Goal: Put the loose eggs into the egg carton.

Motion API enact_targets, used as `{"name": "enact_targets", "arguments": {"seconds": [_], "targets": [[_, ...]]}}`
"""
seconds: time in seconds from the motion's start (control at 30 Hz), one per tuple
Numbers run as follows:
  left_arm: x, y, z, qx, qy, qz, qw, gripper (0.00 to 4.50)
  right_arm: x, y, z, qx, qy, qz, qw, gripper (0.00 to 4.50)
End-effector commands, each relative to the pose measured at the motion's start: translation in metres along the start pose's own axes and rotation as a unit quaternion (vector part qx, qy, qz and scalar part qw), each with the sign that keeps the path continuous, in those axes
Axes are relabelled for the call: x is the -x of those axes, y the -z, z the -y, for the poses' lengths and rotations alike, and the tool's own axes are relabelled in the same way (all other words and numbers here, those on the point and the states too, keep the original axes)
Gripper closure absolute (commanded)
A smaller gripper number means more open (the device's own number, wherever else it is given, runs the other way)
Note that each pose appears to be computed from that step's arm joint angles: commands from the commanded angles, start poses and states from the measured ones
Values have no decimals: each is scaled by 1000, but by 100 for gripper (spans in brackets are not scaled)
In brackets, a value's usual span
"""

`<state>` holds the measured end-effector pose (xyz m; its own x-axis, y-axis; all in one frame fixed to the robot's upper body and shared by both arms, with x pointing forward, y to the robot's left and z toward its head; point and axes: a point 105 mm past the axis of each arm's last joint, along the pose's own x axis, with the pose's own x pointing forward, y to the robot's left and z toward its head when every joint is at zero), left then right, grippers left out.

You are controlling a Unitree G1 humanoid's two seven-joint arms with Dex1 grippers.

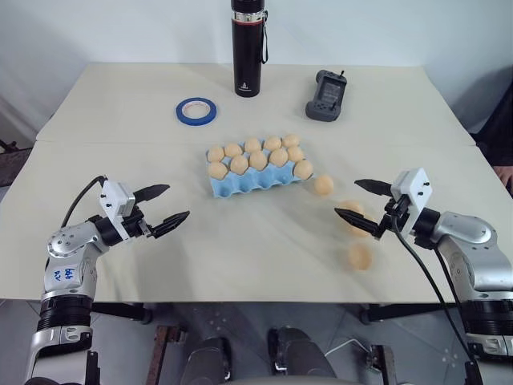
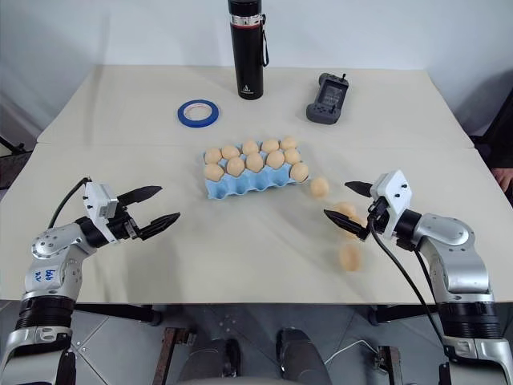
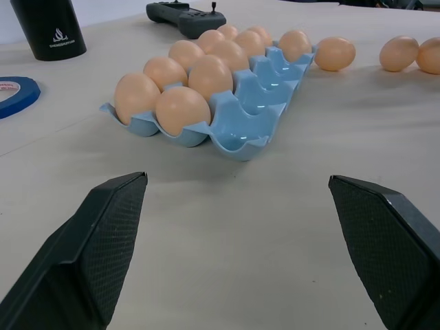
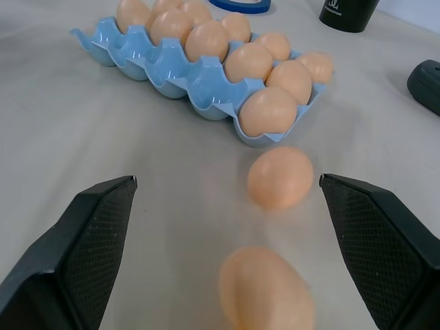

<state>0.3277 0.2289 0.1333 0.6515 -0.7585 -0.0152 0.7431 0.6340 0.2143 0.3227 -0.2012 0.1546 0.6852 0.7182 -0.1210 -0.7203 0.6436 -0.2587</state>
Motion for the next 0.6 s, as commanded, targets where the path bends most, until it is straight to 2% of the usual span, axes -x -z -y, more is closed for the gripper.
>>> {"name": "enact_targets", "arguments": {"seconds": [0.03,0.6], "targets": [[-3,-10,-2,-19,6,13,1000,0,6,-17,2,10,19,28,999,4],[-16,-11,2,-22,41,21,999,0,28,-29,-13,-8,83,42,996,4]]}}
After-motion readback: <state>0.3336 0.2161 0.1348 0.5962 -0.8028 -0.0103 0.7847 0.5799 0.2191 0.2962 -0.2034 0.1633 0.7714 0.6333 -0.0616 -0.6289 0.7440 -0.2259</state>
